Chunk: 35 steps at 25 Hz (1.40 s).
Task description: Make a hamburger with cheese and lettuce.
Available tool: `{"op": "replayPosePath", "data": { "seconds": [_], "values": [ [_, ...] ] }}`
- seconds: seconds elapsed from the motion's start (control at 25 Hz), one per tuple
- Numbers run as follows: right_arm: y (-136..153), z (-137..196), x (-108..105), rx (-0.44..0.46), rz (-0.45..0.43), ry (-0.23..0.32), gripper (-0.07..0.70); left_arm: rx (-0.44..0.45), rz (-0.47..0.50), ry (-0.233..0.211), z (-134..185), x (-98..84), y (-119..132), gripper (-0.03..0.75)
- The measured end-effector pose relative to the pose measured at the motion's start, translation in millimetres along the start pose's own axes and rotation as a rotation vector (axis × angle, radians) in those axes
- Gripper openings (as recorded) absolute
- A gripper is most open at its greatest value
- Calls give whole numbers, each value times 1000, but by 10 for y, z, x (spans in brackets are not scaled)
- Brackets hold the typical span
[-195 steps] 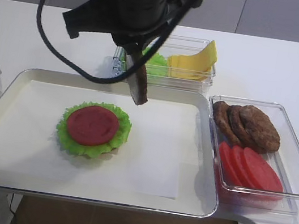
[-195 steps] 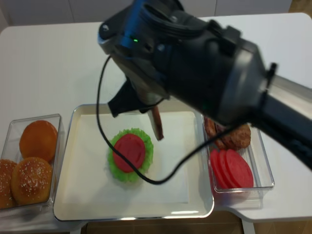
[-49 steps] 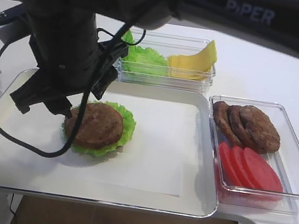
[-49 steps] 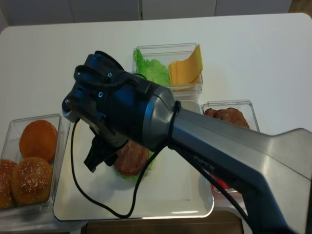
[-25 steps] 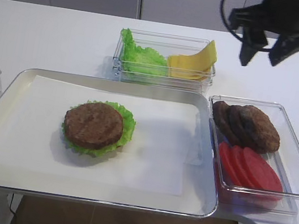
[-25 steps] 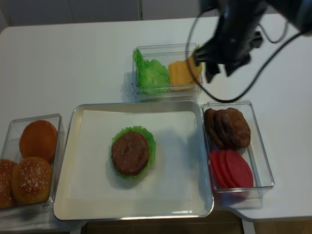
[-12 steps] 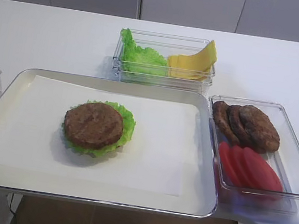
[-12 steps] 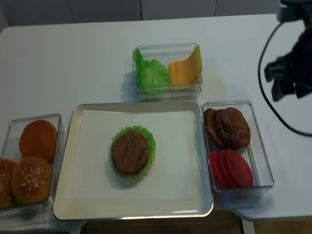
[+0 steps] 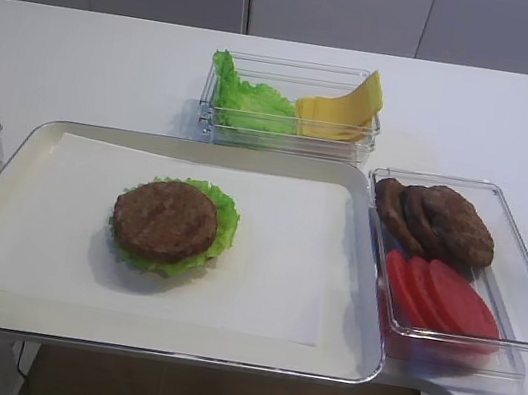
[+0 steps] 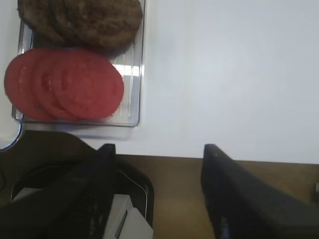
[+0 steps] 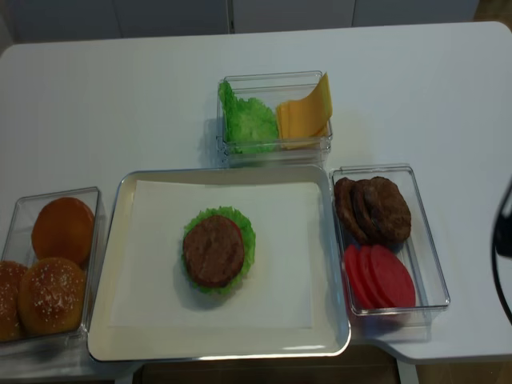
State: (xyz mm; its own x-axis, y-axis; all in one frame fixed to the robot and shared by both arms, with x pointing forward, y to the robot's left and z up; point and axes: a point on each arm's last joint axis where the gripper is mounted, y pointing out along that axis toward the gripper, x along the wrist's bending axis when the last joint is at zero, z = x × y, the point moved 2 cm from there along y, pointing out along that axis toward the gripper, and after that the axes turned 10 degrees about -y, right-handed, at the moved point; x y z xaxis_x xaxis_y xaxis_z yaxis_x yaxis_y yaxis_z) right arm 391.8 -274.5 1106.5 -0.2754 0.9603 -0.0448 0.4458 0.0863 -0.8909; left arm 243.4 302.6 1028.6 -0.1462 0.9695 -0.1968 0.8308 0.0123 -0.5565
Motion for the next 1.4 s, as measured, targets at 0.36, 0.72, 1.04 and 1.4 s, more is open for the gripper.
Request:
{"op": "replayPosePath", "data": {
  "seconds": [0.36, 0.72, 1.04, 1.4],
  "values": [
    [-233, 715, 110, -157, 23, -4, 408, 0, 0, 0, 0, 0, 0, 382],
    [-371, 1246, 191, -352, 51, -9, 408, 0, 0, 0, 0, 0, 0, 382],
    [-293, 1608, 245, -466, 66, -12, 408, 0, 0, 0, 0, 0, 0, 382],
    [-54, 1754, 286, -450, 39, -10, 408, 0, 0, 0, 0, 0, 0, 382]
  ]
}}
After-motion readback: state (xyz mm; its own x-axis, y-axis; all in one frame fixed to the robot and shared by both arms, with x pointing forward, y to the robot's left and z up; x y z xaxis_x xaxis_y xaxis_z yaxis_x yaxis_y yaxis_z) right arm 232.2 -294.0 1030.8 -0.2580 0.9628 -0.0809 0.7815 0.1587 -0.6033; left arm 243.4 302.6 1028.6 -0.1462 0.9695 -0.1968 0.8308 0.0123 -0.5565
